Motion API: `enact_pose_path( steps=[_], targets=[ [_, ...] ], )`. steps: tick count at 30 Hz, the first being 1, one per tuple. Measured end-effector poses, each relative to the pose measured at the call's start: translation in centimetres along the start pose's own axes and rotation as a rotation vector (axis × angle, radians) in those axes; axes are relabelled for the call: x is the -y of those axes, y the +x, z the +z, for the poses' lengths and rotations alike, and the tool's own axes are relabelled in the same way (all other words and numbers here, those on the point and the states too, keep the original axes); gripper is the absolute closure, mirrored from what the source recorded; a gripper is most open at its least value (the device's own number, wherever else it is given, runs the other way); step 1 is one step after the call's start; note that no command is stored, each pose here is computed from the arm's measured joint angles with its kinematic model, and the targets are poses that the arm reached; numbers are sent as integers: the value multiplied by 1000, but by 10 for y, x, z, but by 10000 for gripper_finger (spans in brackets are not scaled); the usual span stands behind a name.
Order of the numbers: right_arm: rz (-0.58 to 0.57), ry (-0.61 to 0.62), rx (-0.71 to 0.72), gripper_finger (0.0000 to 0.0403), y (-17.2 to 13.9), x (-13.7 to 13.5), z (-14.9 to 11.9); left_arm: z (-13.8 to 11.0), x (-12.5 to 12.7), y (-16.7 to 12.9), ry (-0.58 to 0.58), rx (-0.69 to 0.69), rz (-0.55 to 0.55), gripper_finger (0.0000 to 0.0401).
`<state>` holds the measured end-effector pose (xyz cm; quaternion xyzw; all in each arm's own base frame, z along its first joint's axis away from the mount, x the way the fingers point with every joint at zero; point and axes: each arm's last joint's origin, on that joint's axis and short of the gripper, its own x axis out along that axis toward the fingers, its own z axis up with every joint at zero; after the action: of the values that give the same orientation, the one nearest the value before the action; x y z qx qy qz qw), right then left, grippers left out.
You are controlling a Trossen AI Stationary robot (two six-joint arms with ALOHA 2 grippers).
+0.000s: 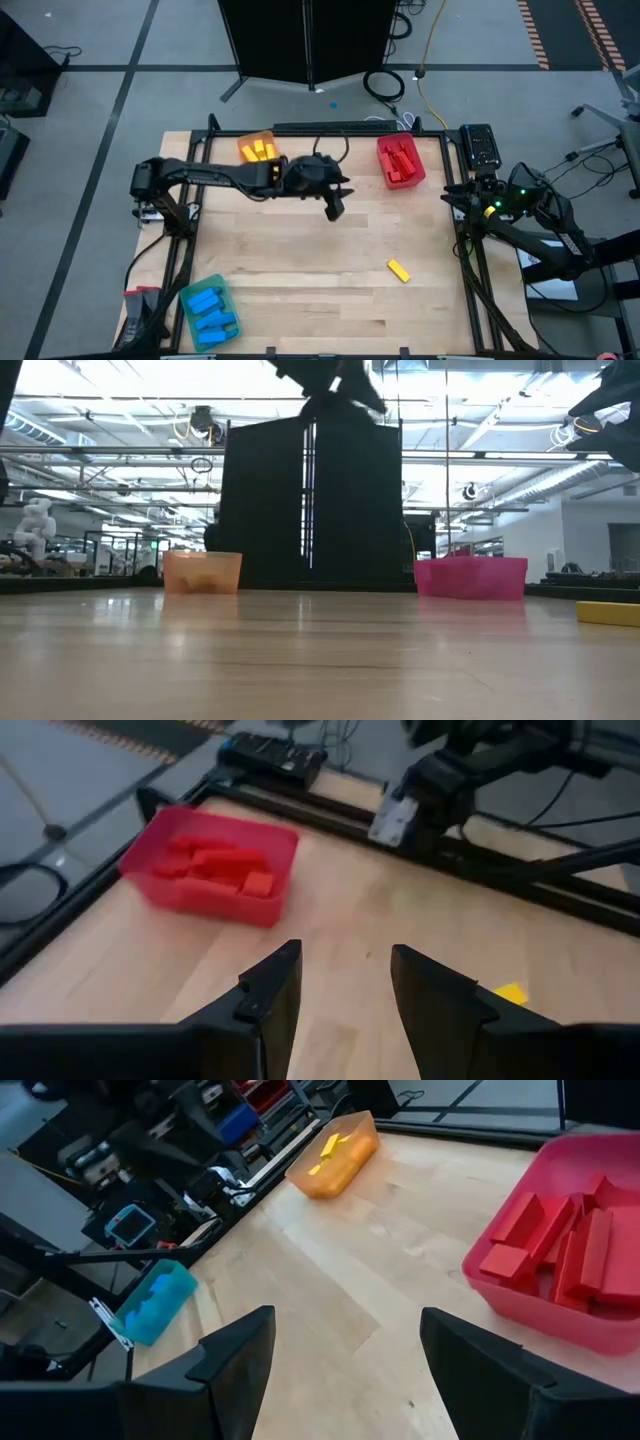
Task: Sort blocks
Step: Put the yellow block into the orange transparent bin
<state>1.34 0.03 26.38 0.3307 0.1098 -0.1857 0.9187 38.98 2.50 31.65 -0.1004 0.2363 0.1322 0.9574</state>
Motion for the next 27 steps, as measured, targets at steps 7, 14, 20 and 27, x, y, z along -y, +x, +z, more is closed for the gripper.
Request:
enact_pose_path(
  steps=[7,14,20,27],
  targets=[
    [6,77,-77,154,1,2,-5,-15,16,14,-80,-50,-12,239],
    [62,174,-191,154,7,-1,-4,-23,21,9,-116,-120,-4,239],
    [-80,201,-218,154,24,3,5,-27,22,8,-115,-162,-9,239],
    [-271,144,-141,154,31,8,11,-33,26,6,-95,-217,-3,239]
  ],
)
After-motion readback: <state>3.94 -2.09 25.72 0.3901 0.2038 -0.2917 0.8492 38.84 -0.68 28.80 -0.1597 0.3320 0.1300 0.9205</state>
